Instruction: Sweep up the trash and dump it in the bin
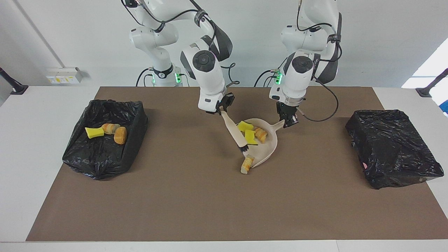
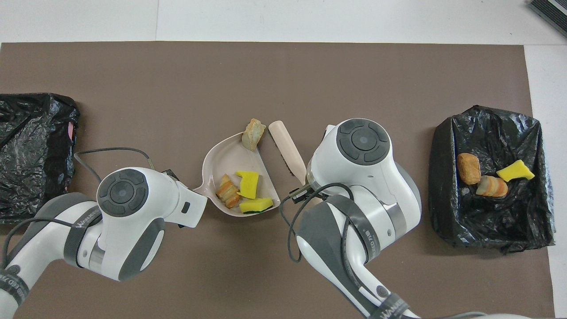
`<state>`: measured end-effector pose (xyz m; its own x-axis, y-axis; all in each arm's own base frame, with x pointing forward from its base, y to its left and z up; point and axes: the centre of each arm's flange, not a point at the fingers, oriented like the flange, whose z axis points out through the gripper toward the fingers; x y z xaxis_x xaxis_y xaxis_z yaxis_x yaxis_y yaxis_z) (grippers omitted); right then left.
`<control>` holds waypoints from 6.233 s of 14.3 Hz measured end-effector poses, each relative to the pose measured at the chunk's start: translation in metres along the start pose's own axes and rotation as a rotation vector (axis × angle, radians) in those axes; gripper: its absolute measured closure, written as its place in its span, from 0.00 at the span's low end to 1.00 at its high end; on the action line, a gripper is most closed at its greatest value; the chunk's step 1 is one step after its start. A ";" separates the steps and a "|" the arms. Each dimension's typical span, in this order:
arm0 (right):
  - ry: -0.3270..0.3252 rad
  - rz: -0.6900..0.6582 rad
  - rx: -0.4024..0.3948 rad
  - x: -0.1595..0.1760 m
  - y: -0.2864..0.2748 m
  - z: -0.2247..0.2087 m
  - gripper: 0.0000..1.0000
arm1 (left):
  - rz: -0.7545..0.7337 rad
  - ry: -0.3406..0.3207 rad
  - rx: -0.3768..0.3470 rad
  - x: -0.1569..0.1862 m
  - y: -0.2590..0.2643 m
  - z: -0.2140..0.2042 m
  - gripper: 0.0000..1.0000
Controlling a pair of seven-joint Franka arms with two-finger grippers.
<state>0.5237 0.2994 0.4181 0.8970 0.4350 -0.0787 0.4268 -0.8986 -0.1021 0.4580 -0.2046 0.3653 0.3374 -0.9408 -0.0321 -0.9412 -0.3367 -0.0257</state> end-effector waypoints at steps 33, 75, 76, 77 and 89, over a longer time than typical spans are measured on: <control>-0.072 0.050 -0.004 0.024 0.058 -0.036 0.74 | -0.312 0.048 -0.022 -0.018 -0.026 -0.021 0.67; -0.016 0.428 -0.035 -0.105 -0.230 0.101 0.26 | 0.103 -0.640 0.052 -0.439 -0.277 -0.187 0.67; -0.018 0.430 -0.038 -0.101 -0.231 0.090 0.16 | 0.117 -0.657 0.053 -0.435 -0.278 -0.186 0.67; -0.017 0.434 -0.039 -0.096 -0.231 0.078 0.04 | 0.137 -0.674 0.055 -0.426 -0.280 -0.186 0.67; -0.057 0.214 -0.080 -0.051 -0.058 -0.128 0.00 | 0.205 -0.800 0.156 -0.347 -0.291 -0.250 0.67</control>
<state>0.4679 0.3213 0.5551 0.9609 0.2351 -0.1461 0.2379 -0.9713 0.0017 0.6121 0.2098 0.6336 0.1229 -0.6516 -0.7486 -0.9922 -0.0974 -0.0781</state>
